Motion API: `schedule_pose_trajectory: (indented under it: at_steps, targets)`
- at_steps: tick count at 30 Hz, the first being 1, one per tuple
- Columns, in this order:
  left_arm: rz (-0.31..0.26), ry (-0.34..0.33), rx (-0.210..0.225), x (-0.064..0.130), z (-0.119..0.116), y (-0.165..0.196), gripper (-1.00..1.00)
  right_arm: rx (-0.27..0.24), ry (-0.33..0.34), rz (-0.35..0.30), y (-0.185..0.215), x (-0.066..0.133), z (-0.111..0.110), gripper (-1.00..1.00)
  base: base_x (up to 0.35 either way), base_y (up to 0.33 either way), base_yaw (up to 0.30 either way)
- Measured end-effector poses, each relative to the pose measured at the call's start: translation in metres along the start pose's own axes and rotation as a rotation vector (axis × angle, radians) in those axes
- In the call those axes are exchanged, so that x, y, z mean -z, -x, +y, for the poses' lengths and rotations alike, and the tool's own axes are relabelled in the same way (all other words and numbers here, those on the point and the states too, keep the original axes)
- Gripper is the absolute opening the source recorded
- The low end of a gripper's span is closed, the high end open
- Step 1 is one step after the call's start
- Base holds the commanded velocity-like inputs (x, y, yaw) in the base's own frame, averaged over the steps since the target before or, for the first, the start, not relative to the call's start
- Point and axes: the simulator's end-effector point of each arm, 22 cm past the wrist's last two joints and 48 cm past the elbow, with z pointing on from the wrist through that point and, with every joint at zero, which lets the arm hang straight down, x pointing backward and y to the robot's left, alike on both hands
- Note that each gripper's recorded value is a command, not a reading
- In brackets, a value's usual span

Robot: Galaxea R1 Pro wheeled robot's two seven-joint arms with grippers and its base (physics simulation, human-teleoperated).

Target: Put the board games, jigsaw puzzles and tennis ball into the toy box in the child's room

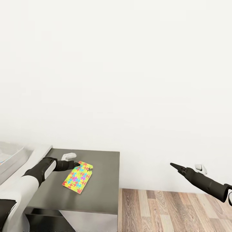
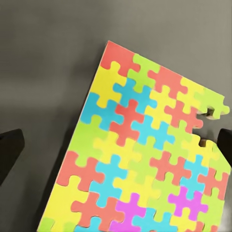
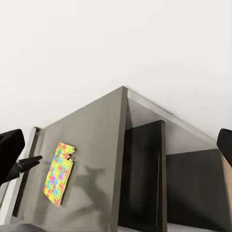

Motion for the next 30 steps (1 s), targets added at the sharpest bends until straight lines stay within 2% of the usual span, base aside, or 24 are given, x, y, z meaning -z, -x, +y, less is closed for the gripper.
schedule_pose_trajectory:
  at_steps: [10,30]
  targets:
    - [0.026,0.001,-0.015,-0.008,0.002,-0.010,1.00,-0.008,-0.008,0.011,-0.004,-0.003,-0.006,1.00,0.000,0.000,0.000]
    - [0.047,-0.001,-0.009,-0.014,0.006,-0.024,1.00,-0.013,-0.011,0.018,-0.007,-0.006,-0.009,1.00,0.000,0.000,0.000]
